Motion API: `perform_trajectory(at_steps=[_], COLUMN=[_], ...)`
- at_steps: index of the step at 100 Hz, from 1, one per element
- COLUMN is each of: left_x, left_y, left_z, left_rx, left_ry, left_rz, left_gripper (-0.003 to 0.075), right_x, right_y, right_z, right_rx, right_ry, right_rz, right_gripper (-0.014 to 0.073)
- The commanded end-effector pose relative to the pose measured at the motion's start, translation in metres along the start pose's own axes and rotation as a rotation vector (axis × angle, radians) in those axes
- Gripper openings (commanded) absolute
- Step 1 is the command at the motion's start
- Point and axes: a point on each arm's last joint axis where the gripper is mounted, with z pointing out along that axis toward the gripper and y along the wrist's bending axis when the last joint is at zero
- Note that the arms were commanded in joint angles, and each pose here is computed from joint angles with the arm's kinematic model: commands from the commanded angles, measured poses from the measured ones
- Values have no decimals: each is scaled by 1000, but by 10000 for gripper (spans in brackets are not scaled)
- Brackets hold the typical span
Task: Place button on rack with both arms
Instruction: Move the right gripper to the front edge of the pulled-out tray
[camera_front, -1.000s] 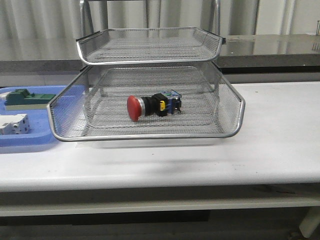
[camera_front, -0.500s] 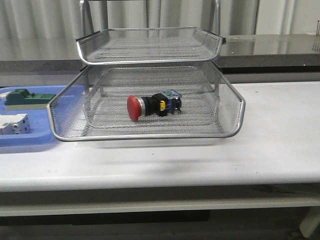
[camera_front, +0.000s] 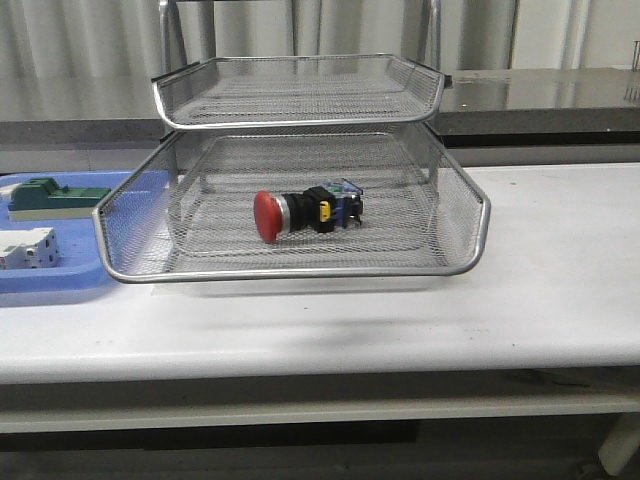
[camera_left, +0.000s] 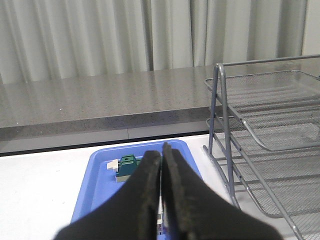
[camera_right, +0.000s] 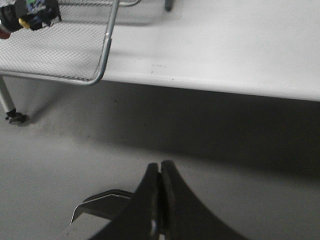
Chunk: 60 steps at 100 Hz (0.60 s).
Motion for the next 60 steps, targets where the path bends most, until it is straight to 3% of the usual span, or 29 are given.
perform_trajectory(at_steps=[1, 60], left_x=[-14, -14], left_y=[3, 3], left_z=[0, 0], left_rx=[-28, -28], left_ry=[-84, -84], left_rz=[-23, -23], left_gripper=[4, 4], right_x=[-17, -35], right_y=[7, 81], right_z=[10, 112], right_rx=[-45, -192], right_ry=[-34, 169], right_rz=[-24, -259], right_gripper=[-66, -66])
